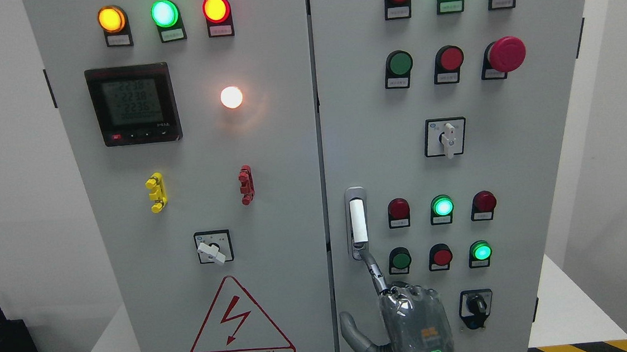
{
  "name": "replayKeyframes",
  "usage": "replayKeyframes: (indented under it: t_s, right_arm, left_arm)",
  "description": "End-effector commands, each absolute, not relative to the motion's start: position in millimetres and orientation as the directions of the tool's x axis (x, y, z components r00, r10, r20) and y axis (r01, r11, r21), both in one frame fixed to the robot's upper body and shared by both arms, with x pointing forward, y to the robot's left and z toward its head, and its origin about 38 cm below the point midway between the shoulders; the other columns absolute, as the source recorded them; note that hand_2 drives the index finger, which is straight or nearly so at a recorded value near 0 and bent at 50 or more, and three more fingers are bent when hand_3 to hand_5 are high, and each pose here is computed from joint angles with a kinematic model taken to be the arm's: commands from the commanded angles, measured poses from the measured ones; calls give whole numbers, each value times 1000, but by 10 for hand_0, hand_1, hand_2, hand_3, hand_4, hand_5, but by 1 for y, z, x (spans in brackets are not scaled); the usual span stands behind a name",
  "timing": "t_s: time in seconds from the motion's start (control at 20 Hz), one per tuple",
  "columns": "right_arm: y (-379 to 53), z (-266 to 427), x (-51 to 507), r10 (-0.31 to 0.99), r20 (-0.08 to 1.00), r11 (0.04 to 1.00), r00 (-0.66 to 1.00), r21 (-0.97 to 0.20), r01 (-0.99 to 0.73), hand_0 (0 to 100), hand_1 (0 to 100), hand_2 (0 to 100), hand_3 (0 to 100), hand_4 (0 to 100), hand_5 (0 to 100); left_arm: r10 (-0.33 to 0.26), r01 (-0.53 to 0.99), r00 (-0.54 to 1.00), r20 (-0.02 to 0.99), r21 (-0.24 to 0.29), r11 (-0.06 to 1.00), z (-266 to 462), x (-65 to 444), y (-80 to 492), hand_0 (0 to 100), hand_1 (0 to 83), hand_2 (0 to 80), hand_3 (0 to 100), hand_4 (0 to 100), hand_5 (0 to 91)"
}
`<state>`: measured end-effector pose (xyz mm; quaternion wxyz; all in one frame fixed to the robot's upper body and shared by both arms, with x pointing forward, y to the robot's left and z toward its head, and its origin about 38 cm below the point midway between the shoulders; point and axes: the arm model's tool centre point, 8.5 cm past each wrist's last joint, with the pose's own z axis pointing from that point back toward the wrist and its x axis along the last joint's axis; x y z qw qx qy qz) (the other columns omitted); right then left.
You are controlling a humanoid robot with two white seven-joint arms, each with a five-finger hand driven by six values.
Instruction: Release door handle
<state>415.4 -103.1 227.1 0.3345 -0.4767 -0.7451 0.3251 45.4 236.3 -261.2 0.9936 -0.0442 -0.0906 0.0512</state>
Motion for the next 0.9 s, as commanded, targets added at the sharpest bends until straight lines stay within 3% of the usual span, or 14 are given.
replayKeyframes:
  t_s: [0.0,0.55,0.65,0.8,0.85]
  right_arm:
    - [-105,233,409,924,190,345,-331,-788,510,392,256,0,945,883,966]
    - [-109,221,389,918,213,363,-333,-790,494,450,250,0,901,828,904]
    - [-110,220,385,918,216,365,-333,-789,494,468,242,107,879,800,850]
    - [-110,222,381,915,221,372,-337,-784,497,498,222,435,829,739,738]
    - [-110,223,380,915,221,374,-339,-782,500,503,216,472,823,726,723]
  left_arm:
    - [121,-107,980,159,-97,990,-261,40,236,120,389,0,0,0,0]
    - [121,-107,980,159,-97,990,-261,40,236,120,389,0,0,0,0]
    - [121,-106,980,160,-97,990,-261,40,236,120,389,0,0,0,0]
    - [121,-106,980,160,-97,990,-261,40,236,120,389,0,0,0,0]
    - [121,-106,980,160,-97,990,-261,40,236,120,389,0,0,0,0]
